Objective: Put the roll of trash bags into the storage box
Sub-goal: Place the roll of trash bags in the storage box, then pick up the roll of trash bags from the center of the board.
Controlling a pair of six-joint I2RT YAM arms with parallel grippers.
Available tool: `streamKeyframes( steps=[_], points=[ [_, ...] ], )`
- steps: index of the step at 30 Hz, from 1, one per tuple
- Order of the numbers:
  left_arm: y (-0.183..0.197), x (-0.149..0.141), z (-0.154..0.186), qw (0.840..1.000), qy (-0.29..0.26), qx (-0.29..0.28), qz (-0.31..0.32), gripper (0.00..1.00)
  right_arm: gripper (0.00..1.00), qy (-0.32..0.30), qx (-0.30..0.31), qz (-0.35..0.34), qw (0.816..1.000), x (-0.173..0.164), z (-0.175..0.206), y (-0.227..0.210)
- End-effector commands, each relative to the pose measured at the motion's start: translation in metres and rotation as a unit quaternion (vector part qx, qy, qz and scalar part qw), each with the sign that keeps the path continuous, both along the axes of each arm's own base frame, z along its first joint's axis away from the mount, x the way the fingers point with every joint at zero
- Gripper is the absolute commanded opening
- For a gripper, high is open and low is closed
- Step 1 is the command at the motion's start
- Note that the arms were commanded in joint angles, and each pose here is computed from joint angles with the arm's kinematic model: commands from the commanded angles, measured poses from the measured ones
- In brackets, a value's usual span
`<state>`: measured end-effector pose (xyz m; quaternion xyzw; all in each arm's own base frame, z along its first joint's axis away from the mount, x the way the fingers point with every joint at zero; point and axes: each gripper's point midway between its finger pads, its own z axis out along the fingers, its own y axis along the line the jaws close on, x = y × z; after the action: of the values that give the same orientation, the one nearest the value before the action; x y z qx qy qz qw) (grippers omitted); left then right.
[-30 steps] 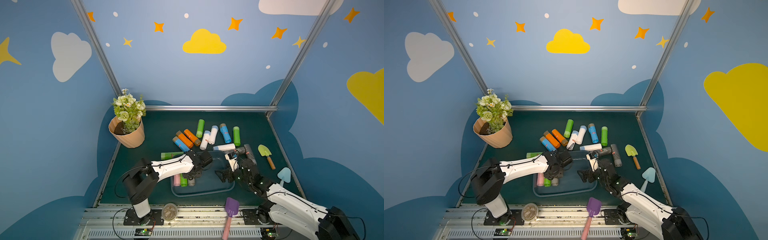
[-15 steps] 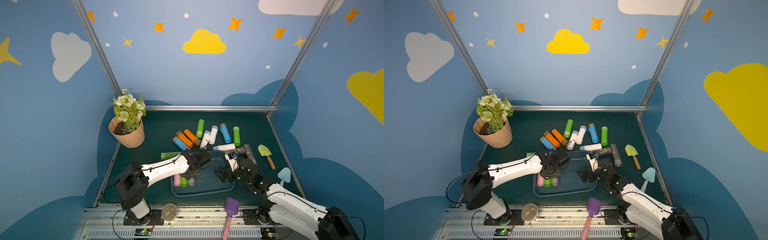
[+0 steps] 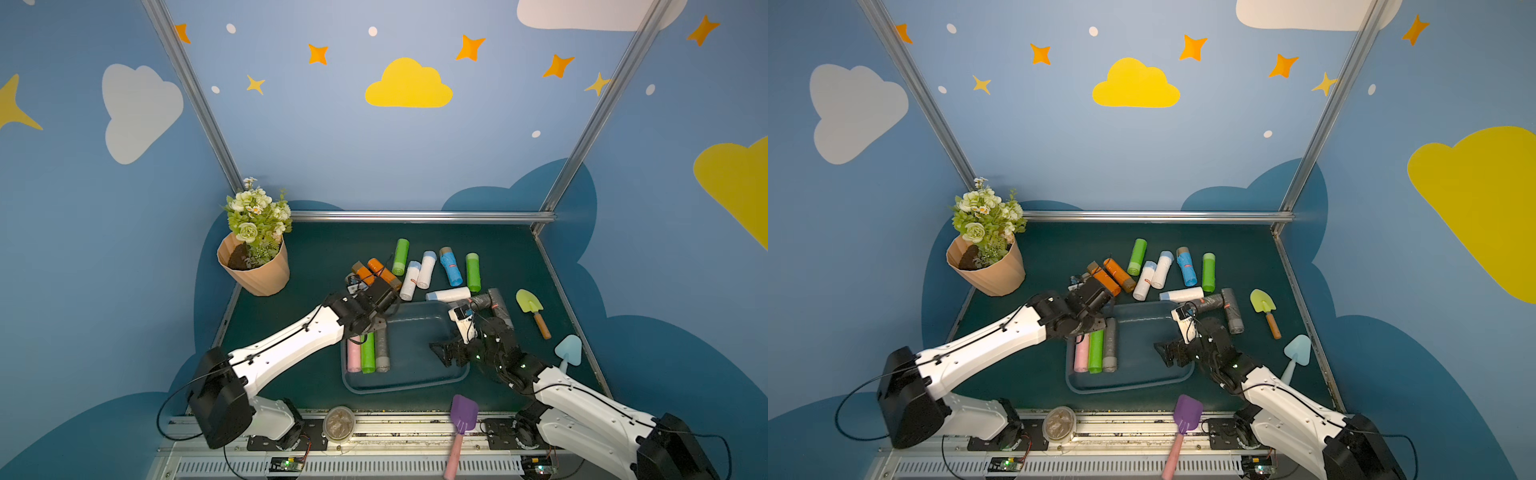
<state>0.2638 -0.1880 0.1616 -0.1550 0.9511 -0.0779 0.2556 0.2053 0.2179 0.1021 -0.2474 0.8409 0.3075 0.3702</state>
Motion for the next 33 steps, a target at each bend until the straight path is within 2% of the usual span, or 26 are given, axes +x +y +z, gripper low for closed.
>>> streamKeyframes(
  steps=[1,6,11,18,24,29,33],
  points=[
    [0.017,0.009,0.009,0.998,-0.031,-0.029,0.039,0.58,0.97,-0.003,-0.003,0.036,0.999,-0.009,0.005,0.007],
    [0.049,0.021,0.007,0.993,-0.030,-0.066,0.097,0.59,0.97,-0.043,-0.006,0.074,0.996,-0.023,0.014,0.019],
    [0.080,0.037,-0.005,0.980,-0.012,-0.097,0.172,0.60,0.97,-0.085,-0.016,0.130,0.988,-0.043,0.020,0.038],
    [0.104,0.060,-0.023,0.941,-0.001,-0.152,0.301,0.63,0.97,-0.116,-0.020,0.179,0.977,-0.061,0.021,0.050],
    [0.095,0.070,-0.047,0.905,0.030,-0.206,0.371,0.63,0.97,-0.126,-0.029,0.190,0.973,-0.065,0.020,0.053],
    [0.109,0.061,-0.061,0.866,0.045,-0.192,0.459,0.65,0.97,-0.129,-0.030,0.187,0.973,-0.064,0.020,0.053],
    [0.114,0.058,-0.075,0.843,0.058,-0.201,0.496,0.67,0.97,-0.128,-0.034,0.186,0.973,-0.063,0.018,0.054]
  ],
)
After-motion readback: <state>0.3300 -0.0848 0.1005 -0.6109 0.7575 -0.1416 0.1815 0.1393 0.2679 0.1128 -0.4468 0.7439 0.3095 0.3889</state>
